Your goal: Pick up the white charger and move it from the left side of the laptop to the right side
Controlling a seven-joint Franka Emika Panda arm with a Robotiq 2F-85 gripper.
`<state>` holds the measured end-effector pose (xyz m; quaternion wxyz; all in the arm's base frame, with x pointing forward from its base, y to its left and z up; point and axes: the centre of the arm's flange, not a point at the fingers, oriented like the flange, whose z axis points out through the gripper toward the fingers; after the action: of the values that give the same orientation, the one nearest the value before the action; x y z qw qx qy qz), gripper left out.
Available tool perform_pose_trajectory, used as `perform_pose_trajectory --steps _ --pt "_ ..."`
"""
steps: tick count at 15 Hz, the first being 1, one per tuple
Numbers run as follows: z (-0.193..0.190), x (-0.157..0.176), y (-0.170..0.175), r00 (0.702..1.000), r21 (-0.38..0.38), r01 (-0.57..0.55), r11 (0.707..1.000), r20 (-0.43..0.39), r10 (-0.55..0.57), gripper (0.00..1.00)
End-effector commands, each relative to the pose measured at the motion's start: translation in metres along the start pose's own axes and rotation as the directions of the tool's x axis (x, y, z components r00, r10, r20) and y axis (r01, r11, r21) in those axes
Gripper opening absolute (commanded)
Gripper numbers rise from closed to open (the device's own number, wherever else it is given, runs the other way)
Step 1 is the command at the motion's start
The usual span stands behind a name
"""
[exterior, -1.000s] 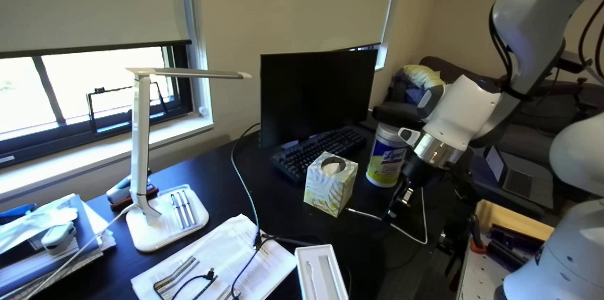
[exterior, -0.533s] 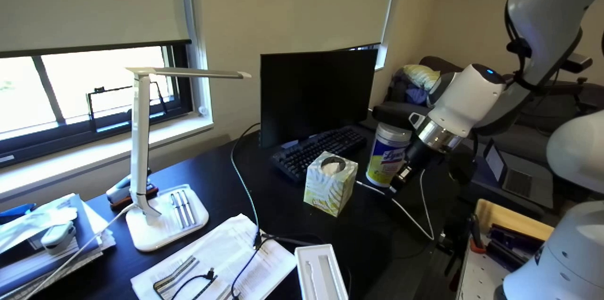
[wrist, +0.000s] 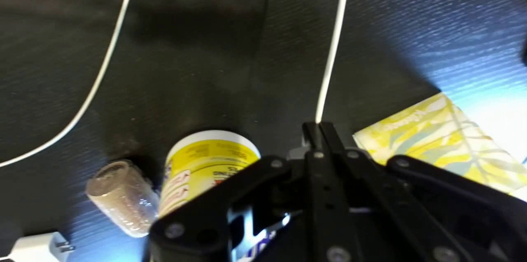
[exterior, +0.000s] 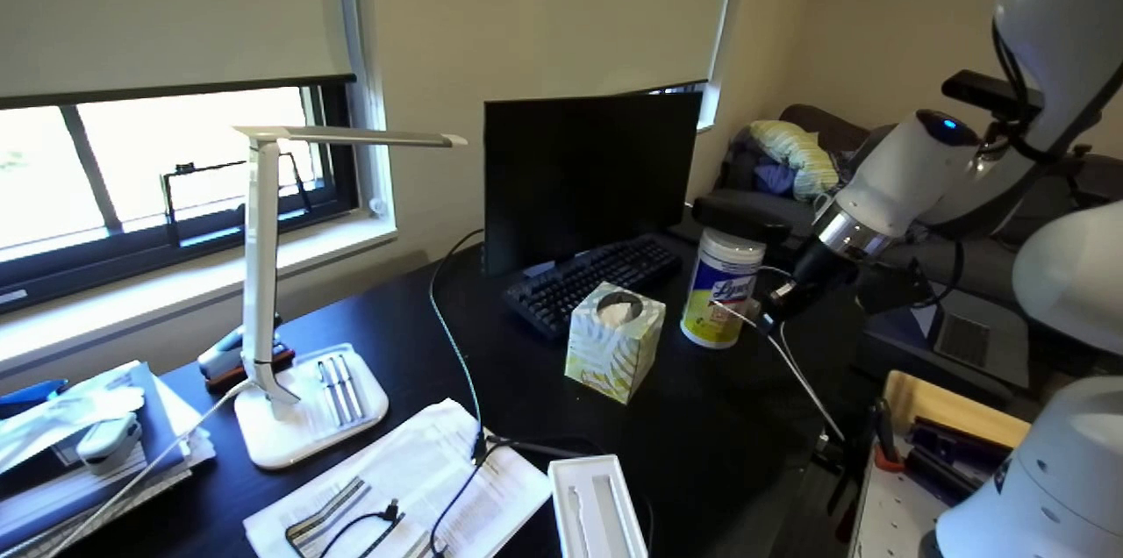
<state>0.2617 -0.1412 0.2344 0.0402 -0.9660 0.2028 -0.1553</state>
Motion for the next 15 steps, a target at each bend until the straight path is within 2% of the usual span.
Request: perform_pose_trajectory --steps 1,6,8,15 --pt "-0.068 -0.002 0.049 0.999 -0.034 0.034 0.999 0.040 -0.032 0.00" --pt "-0.076 -0.034 0.103 0.994 -0.052 0.059 0.997 0.097 -0.054 0.00" --pt "-0.076 -0.040 0.120 0.990 -0.035 0.044 0.998 0.134 -0.039 0.00" --pt "-0.058 -0.083 0.152 0.971 0.005 -0.066 0.998 0.231 0.063 0.00"
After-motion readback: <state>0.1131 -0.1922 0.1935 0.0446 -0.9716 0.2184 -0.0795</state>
